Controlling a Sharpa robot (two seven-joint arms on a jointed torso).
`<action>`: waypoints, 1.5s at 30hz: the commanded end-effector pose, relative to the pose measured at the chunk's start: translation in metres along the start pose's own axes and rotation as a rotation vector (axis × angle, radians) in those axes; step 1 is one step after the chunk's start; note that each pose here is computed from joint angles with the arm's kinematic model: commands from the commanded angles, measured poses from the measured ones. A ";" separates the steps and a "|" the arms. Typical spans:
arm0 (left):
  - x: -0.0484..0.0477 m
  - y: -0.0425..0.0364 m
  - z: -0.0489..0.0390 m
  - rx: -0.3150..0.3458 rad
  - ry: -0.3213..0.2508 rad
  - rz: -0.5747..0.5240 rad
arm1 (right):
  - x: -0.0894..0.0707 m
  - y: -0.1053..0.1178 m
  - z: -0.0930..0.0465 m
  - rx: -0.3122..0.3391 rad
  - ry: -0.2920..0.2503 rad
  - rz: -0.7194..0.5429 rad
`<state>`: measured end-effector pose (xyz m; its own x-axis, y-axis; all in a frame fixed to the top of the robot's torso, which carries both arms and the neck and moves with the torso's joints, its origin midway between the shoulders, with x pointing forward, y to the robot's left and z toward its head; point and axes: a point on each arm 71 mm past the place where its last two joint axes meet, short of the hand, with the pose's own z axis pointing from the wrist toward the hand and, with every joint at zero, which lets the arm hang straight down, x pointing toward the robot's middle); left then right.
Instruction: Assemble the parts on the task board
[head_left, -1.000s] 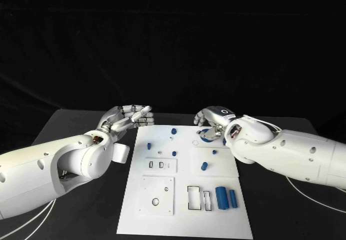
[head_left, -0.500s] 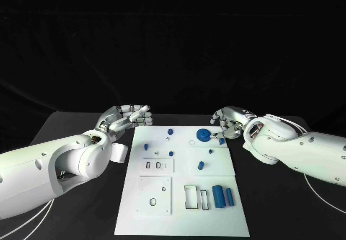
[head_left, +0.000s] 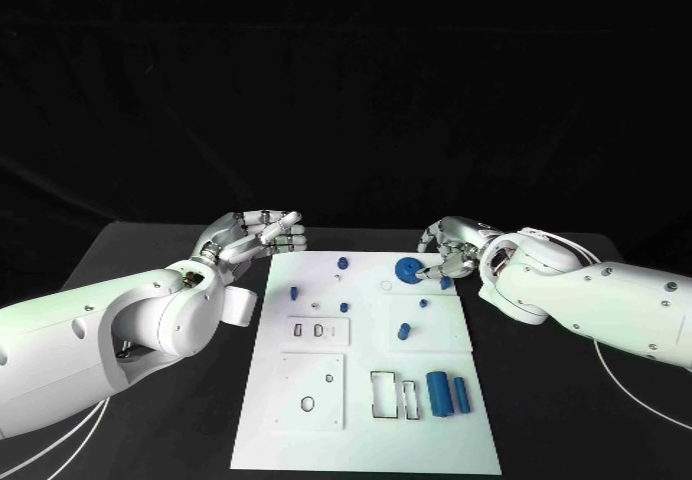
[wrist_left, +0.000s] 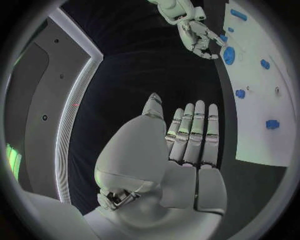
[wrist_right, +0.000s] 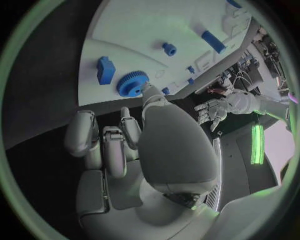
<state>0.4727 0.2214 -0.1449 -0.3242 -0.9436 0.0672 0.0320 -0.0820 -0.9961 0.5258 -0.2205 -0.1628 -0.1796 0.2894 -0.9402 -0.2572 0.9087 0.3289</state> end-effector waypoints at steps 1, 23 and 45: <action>0.0024 -0.0010 0.0005 0.003 0.021 -0.012 | 0.003 0.001 0.003 0.003 0.020 0.020; 0.0033 -0.0005 0.0010 -0.003 0.027 -0.014 | 0.016 0.010 0.013 -0.007 0.072 0.012; 0.0027 -0.0003 0.0009 -0.006 0.026 -0.014 | 0.021 0.010 0.014 -0.012 0.085 -0.022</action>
<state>0.4730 0.2211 -0.1457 -0.3309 -0.9410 0.0709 0.0205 -0.0823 -0.9964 0.5341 -0.2020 -0.1761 -0.2409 0.2825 -0.9285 -0.2577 0.9037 0.3418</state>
